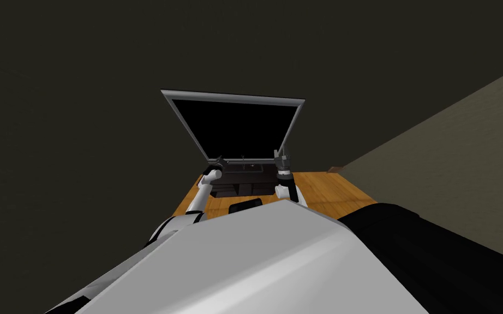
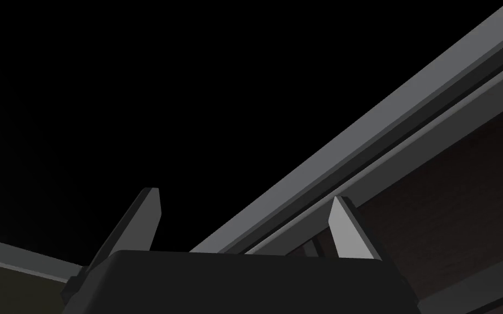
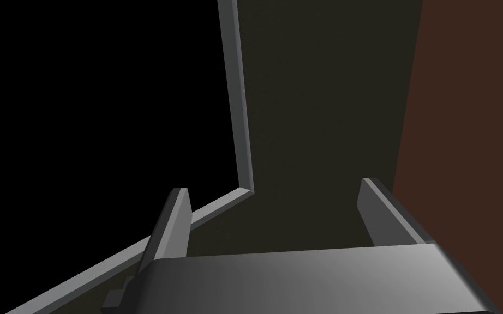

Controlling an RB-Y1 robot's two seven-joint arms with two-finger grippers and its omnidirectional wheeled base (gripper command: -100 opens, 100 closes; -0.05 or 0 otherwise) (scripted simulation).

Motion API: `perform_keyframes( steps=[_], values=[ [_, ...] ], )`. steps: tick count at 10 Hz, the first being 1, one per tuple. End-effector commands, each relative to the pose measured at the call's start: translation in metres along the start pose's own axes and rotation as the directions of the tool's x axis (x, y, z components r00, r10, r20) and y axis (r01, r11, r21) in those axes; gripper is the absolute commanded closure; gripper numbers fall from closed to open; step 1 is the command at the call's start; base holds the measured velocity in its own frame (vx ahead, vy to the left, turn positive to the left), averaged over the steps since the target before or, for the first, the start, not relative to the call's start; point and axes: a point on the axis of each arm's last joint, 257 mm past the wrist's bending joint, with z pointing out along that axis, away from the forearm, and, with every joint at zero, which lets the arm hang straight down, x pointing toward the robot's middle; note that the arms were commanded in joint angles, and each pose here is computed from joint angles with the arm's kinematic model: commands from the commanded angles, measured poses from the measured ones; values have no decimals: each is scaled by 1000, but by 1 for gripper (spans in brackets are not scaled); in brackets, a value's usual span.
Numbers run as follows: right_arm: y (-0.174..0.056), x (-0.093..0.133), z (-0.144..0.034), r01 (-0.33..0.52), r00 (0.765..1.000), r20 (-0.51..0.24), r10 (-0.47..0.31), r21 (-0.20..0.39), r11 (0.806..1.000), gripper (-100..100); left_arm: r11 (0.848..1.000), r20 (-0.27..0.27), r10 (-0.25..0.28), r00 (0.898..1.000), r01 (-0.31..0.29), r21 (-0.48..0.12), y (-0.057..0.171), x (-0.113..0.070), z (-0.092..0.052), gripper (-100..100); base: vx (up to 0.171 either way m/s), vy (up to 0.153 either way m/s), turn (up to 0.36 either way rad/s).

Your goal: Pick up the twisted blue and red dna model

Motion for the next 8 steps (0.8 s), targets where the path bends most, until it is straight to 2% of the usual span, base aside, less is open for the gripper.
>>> perform_keyframes(
  steps=[1, 2, 3, 4, 5, 6, 7, 8],
  values=[
    [0, 0, 0, 0, 1000, 0, 0, 0, 1000, 0, 999, 21, -17, 1000, 18, -51, 13, -4, 4, -100, 16, 19, -20],
    [0, 0, 0, 0, 1000, 0, 0, 0, 1000, 0, 999, 21, -17, 1000, 18, -51, 13, -4, 4, -100, 5, 8, 3],
    [0, 0, 0, 0, 1000, 0, 0, 0, 1000, 0, 994, 31, -43, 999, 45, -101, 24, 1, 13, -100, 10, 11, -35],
    [0, 0, 0, 0, 1000, 0, 0, 0, 1000, 0, 992, 42, -43, 998, 47, -115, 29, -4, 12, -100, 14, 12, -35],
    [0, 0, 0, 0, 1000, 0, 0, 0, 1000, 0, 985, 44, -64, 997, 70, -160, 37, 6, 20, -100, 26, 10, -48],
    [0, 0, 0, 0, 1000, 0, 0, 0, 1000, 0, 981, 65, -65, 996, 75, -178, 46, -3, 19, -100, 25, 10, -27],
    [0, 0, 0, 0, 1000, 0, 0, 0, 1000, 0, 970, 71, -83, 994, 96, -221, 55, 6, 25, -100, 30, 6, -55],
    [0, 0, 0, 0, 1000, 0, 0, 0, 1000, 0, 966, 89, -82, 993, 101, -239, 63, -2, 23, -100, 25, 3, -29]
  ],
)
